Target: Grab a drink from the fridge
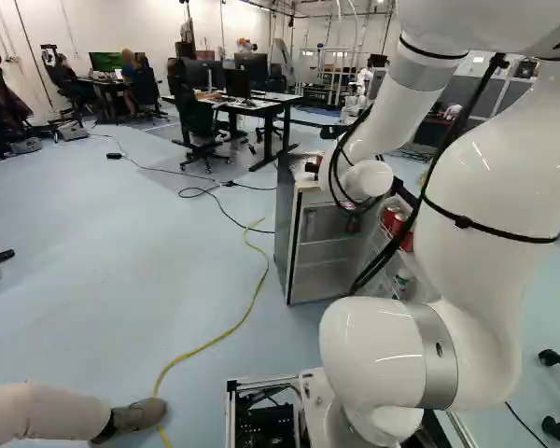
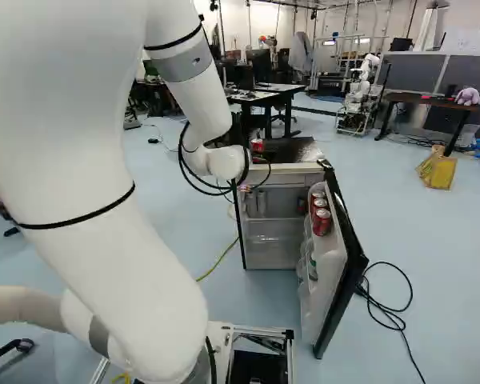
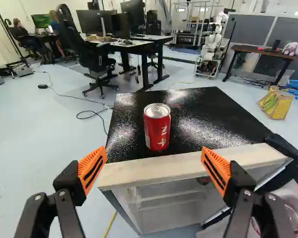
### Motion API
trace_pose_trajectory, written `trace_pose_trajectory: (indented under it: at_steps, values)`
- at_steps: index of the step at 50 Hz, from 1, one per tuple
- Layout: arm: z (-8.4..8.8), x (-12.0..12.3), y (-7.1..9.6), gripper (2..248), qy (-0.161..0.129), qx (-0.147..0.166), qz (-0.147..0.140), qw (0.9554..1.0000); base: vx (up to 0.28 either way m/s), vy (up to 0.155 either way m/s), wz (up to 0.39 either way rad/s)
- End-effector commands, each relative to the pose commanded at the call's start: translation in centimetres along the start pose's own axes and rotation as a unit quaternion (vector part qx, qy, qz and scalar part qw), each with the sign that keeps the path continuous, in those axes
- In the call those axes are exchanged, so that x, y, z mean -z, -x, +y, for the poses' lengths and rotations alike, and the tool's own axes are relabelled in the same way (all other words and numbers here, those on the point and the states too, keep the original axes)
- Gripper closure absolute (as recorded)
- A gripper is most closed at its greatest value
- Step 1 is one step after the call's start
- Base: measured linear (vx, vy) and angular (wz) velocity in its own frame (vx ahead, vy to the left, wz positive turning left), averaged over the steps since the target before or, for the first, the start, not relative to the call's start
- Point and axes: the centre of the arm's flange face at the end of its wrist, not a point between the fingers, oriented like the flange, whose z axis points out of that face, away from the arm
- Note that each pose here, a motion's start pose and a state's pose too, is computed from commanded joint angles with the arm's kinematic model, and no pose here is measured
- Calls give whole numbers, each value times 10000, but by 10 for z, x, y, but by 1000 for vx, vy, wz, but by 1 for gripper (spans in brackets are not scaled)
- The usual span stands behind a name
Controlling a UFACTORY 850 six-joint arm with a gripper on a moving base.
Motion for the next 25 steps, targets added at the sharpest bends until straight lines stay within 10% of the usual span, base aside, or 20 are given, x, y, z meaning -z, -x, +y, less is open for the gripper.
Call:
trace_pose_trajectory:
  at_steps: [25]
  values:
    - [32,38,-4,3,475,-110,-303,9983,0,0,0]
